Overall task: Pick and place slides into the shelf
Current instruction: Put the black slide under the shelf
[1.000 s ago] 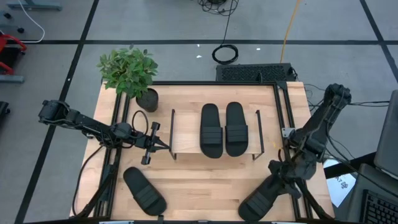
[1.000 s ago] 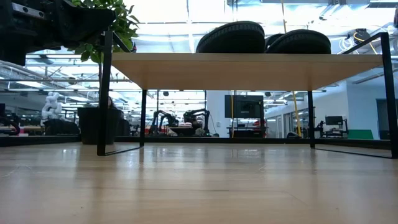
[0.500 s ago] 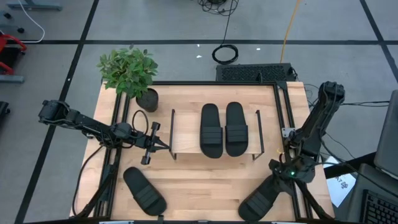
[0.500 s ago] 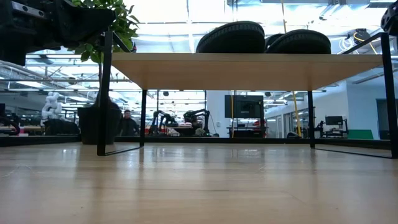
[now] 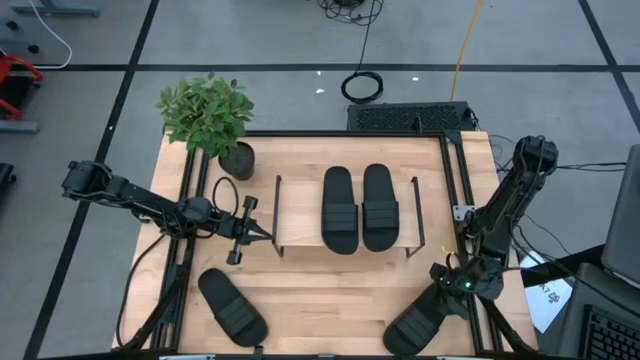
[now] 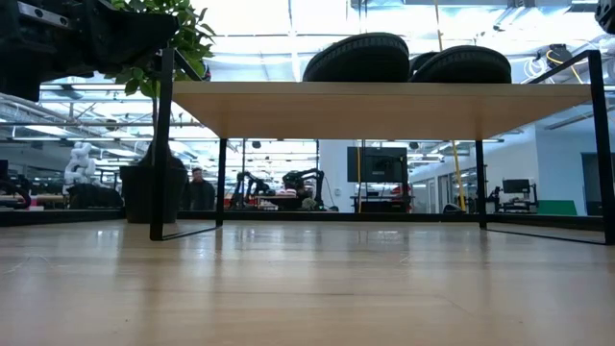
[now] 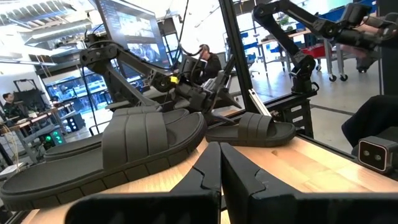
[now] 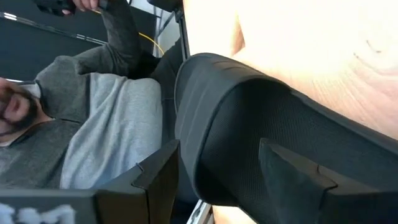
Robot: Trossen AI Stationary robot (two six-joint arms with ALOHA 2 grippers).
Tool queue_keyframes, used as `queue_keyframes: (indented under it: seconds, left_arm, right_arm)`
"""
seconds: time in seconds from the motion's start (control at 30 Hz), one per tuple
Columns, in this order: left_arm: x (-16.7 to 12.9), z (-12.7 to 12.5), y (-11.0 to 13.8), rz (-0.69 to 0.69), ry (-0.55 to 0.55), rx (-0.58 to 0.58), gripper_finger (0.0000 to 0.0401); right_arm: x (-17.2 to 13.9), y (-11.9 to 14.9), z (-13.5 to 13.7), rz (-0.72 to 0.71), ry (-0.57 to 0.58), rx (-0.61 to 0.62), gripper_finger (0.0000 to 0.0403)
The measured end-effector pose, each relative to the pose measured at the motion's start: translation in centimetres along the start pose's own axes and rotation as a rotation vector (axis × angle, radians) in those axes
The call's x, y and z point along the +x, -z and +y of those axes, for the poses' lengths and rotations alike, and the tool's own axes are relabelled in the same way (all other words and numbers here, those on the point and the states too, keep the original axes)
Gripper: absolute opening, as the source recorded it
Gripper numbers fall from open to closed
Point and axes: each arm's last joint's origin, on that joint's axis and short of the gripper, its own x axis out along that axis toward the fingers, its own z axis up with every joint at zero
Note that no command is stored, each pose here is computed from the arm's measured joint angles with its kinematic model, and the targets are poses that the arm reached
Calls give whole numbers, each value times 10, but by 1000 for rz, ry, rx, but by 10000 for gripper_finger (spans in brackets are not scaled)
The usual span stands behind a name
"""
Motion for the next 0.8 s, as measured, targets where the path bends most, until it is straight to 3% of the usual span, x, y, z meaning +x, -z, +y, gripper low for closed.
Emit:
queue_keyframes:
  seconds: [0.43, 0.8]
  left_arm:
    - [0, 0, 0, 0, 0, 1, 3]
    - [0, 0, 0, 0, 0, 1, 3]
  right_arm:
    - [13, 0, 0, -74, -11, -79, 210]
    - [23, -1, -7, -83, 29, -42, 210]
